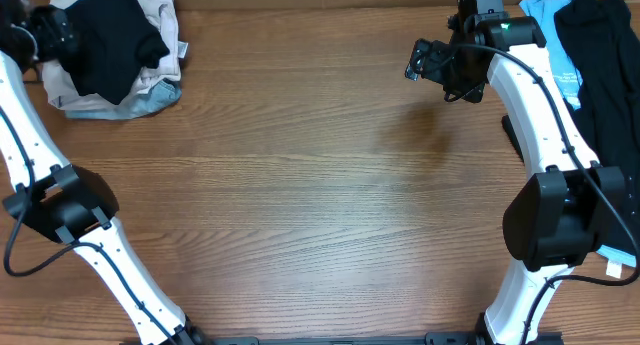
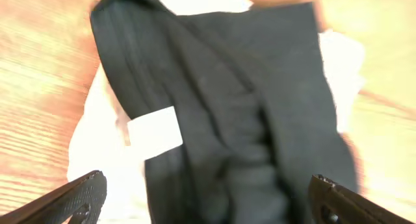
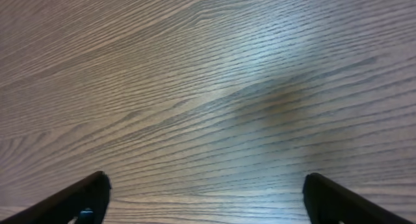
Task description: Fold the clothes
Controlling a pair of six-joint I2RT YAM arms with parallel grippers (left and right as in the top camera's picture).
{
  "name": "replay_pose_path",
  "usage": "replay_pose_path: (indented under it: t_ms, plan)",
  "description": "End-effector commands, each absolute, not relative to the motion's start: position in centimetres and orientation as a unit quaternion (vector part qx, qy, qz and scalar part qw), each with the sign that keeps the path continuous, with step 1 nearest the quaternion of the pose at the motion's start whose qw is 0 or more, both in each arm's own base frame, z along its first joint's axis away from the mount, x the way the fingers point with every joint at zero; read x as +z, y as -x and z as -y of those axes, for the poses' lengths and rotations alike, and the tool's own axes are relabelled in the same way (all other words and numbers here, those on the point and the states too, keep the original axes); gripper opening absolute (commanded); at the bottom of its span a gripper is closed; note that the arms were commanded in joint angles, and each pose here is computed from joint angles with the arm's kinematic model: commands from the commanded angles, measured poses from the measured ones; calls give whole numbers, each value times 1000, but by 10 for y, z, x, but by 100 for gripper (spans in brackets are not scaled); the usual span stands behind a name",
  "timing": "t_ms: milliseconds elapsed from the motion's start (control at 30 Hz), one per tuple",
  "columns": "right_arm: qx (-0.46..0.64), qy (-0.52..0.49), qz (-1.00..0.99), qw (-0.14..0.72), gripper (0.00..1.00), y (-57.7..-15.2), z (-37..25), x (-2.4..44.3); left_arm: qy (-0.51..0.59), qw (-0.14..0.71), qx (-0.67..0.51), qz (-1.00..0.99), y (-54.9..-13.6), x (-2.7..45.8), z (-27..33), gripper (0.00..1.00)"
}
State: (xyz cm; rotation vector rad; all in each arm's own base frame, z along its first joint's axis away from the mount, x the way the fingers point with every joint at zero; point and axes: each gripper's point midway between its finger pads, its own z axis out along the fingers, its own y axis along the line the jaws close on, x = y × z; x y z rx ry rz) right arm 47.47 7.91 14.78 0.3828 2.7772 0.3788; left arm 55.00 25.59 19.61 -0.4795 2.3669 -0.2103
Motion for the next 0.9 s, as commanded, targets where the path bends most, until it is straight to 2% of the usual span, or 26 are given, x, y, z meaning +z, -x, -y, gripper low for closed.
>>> replay_pose_path:
  t_ms: [0, 133, 267, 367, 400, 533, 733, 867]
  plan:
    - [139, -124, -967, 172, 95, -478, -84, 159, 147, 428, -100, -886, -537, 289, -232, 100]
    - [134, -98, -965, 202, 94, -475, -82, 188, 110, 434, -127, -885, -525, 319, -189, 100]
    - [113, -102, -956, 251, 94, -459, -70, 243, 96, 412, -139, -895, -525, 315, -160, 100]
    - [115, -99, -946, 285, 95, -437, -65, 287, 96, 393, -129, -905, -527, 304, -150, 100]
    - [116, -99, -943, 297, 100, -426, -63, 302, 96, 391, -124, -907, -528, 303, -148, 100]
    - [105, -103, -928, 342, 100, -380, -51, 351, 87, 387, -116, -910, -532, 301, -137, 100]
    - [125, -97, -903, 400, 100, -322, -47, 404, 81, 386, -118, -911, -534, 301, -129, 100]
    - [131, -95, -889, 428, 100, -303, -45, 423, 81, 386, -118, -911, -534, 301, -130, 100]
